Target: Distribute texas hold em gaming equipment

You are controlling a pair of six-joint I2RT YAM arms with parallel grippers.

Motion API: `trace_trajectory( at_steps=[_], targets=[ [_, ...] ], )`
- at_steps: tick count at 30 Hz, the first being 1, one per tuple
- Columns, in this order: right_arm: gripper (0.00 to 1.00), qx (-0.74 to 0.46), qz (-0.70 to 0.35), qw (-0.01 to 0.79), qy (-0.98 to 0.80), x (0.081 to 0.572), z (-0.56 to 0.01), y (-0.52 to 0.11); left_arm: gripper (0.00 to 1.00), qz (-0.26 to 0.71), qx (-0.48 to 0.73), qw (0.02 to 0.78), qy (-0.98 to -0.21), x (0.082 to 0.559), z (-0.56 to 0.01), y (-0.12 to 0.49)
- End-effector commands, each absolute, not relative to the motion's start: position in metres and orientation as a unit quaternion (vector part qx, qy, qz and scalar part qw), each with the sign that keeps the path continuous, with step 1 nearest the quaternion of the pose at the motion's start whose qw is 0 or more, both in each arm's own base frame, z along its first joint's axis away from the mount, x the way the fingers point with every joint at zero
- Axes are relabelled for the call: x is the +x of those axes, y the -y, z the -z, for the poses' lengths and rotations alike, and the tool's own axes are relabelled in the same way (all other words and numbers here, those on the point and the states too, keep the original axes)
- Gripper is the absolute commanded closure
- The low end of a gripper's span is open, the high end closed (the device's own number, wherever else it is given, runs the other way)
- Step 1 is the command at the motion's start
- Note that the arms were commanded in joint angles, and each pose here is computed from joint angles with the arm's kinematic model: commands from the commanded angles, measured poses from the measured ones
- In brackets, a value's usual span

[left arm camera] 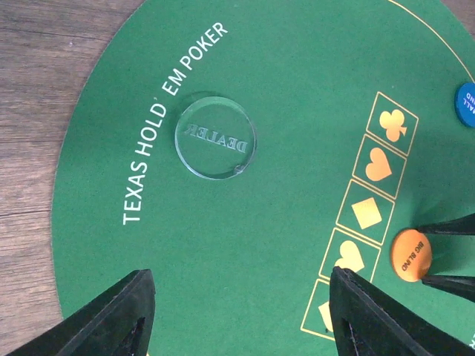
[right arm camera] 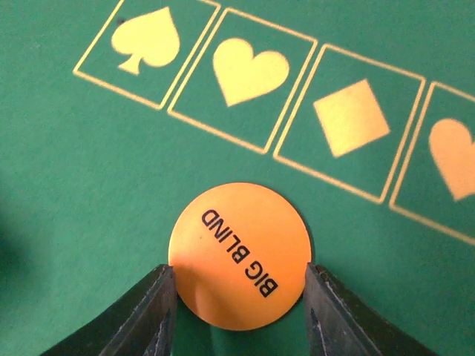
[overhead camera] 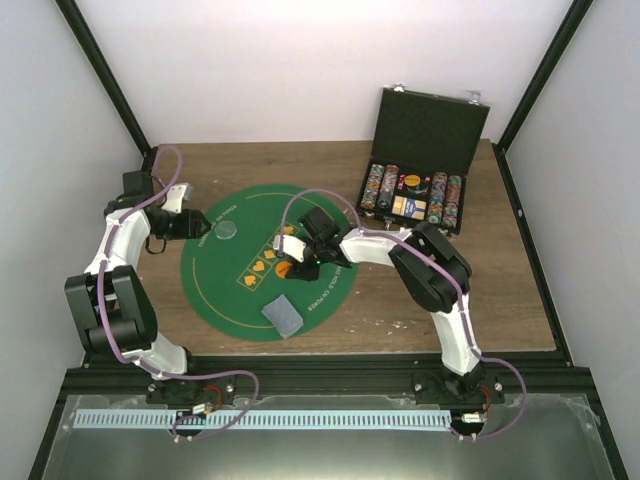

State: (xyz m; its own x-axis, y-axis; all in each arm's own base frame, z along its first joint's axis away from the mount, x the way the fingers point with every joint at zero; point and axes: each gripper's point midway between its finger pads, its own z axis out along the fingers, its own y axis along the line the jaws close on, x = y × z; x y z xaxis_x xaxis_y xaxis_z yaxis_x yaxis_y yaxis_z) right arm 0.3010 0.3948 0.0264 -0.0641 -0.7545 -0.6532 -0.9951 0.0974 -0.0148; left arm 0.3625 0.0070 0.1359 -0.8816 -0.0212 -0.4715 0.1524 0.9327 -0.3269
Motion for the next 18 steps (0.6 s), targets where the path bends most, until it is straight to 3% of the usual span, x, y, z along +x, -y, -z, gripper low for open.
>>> trace_trajectory(
  at_steps=[1,11,18],
  targets=[
    [0.66,-0.636,-0.230,0.222,-0.703,0.287,-0.001,-0.412,0.34,0.173,0.043,0.244,-0.953,0.361,-0.136,-0.008],
    [0.64,-0.662,-0.273,0.205,-0.667,0.261,-0.002,-0.471,0.35,0.169,0.056,0.241,-0.954,0.356,-0.136,-0.007],
    [0.35,-0.634,-0.289,0.265,-0.666,0.279,-0.065,-0.476,0.35,0.174,0.095,0.229,-0.953,0.341,-0.131,0.002]
  ],
)
